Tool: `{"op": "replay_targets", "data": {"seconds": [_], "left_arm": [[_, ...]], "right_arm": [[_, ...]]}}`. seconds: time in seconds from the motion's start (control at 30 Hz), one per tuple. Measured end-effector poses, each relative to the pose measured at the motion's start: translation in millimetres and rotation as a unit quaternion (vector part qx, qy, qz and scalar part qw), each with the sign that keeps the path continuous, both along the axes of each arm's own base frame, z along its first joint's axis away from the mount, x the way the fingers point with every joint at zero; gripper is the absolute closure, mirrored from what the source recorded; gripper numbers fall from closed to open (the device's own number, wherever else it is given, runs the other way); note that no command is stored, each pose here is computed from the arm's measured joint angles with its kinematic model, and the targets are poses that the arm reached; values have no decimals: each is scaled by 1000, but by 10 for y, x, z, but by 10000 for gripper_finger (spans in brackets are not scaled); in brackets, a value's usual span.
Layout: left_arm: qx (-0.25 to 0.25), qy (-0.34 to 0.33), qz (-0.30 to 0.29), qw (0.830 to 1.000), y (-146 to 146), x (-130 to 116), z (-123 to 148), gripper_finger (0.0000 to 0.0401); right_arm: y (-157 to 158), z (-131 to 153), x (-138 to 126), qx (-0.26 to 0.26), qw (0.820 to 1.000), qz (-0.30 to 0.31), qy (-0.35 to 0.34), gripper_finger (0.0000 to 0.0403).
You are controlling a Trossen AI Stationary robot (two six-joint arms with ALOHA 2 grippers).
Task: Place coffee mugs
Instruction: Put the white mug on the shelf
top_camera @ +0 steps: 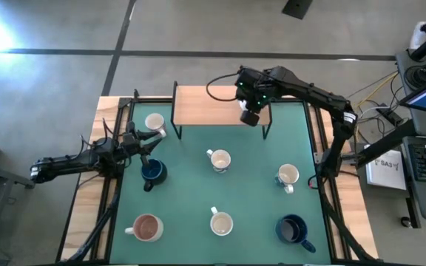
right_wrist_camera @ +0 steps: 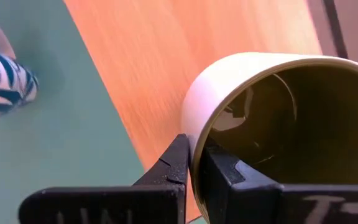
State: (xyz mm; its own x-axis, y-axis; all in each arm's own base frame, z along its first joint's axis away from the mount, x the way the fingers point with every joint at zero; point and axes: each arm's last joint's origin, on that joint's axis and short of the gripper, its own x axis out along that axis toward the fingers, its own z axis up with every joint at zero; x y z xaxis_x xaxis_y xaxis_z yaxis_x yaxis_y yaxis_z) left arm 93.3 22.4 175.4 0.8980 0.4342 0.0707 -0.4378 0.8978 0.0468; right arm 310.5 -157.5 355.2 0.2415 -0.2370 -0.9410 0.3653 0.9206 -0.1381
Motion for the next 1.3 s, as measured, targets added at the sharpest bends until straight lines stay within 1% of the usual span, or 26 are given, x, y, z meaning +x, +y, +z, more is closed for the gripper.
{"op": "replay_targets", "data": {"seconds": [0.17, 0.27, 0.4, 0.7, 0.73, 0.83, 0.87, 1.03, 1.1, 1.3], "left_arm": [[0, 0, 0, 1000, 0, 0, 0, 285], [0, 0, 0, 1000, 0, 0, -1, 285], [0, 0, 0, 1000, 0, 0, 0, 285], [0, 0, 0, 1000, 0, 0, -2, 285], [0, 0, 0, 1000, 0, 0, -1, 285], [0, 0, 0, 1000, 0, 0, -2, 285], [0, 0, 0, 1000, 0, 0, 0, 285], [0, 0, 0, 1000, 0, 0, -1, 285], [0, 0, 0, 1000, 0, 0, -1, 285], [0, 0, 0, 1000, 0, 0, -1, 285]], "right_arm": [[-71, -68, 44, -17, 997, 76, 26, 390], [-103, -89, 49, -27, 993, 107, 39, 390], [-138, -84, 23, -32, 990, 133, 45, 390], [-166, 102, -67, -28, 989, 138, 41, 390], [-179, 115, -81, -19, 990, 134, 33, 390], [-218, 104, -107, 36, 991, 126, -1, 390], [-229, 93, -111, 44, 991, 128, -5, 390], [-261, 68, -143, 48, 990, 132, 3, 389], [-276, 68, -150, 45, 991, 128, 4, 382], [-273, 75, -147, 44, 991, 130, 1, 343]]}}
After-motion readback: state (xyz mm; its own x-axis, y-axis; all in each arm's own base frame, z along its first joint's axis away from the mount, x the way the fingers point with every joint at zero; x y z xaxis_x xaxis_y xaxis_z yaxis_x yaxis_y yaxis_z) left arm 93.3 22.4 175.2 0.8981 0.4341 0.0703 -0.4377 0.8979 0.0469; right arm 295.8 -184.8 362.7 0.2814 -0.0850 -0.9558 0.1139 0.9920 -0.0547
